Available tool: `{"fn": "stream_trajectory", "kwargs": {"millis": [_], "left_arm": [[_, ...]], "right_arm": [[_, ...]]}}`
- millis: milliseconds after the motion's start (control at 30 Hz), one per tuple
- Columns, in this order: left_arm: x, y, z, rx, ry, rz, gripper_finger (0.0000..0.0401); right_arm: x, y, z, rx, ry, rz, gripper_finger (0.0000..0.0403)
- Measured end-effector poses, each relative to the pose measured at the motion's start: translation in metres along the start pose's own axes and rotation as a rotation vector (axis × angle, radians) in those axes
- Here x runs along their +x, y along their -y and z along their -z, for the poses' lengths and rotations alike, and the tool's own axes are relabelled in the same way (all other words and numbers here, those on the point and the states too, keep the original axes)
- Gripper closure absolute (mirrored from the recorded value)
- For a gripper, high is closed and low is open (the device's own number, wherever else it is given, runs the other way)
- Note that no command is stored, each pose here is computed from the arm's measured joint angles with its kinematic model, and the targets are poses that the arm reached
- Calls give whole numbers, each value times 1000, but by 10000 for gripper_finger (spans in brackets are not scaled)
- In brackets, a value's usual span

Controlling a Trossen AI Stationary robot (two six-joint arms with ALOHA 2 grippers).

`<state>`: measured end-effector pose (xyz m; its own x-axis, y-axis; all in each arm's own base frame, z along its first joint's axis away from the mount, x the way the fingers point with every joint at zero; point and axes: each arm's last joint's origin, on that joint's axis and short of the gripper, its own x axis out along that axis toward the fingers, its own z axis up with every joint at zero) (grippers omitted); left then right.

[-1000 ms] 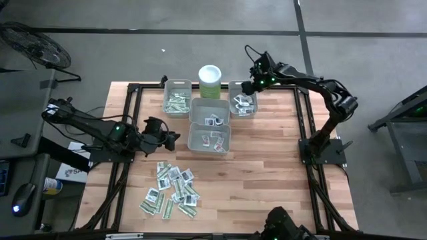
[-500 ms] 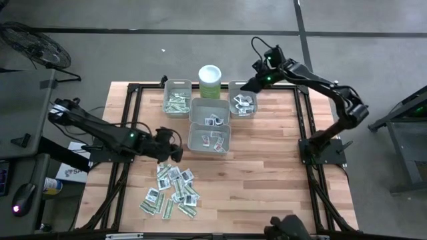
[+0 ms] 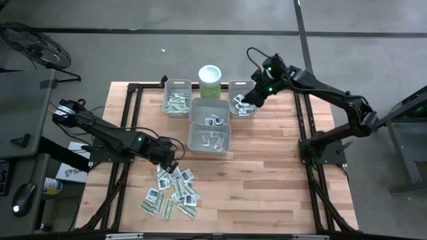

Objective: Pick & Place First Aid Supplies
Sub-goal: Put the bandage pack into the left bin

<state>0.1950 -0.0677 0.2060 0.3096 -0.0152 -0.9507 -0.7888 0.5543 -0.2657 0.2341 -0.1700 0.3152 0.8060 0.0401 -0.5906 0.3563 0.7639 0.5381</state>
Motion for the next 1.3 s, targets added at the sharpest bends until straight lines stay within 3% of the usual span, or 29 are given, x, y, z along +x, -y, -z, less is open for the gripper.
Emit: {"fn": "stream_trajectory", "kwargs": {"millis": [333, 867, 1167, 1300], "left_arm": [[19, -16, 9, 81, -118, -23, 236], [36, -37, 14, 165, -102, 62, 236], [36, -52, 0, 163, -97, 257, 236], [42, -57, -3, 163, -110, 261, 236]], "right_arm": [[21, -36, 14, -22, -53, 38, 164], [37, -72, 30, 5, -88, 35, 169], [43, -89, 40, -3, -86, 70, 169], [45, -97, 45, -5, -88, 79, 170]]}}
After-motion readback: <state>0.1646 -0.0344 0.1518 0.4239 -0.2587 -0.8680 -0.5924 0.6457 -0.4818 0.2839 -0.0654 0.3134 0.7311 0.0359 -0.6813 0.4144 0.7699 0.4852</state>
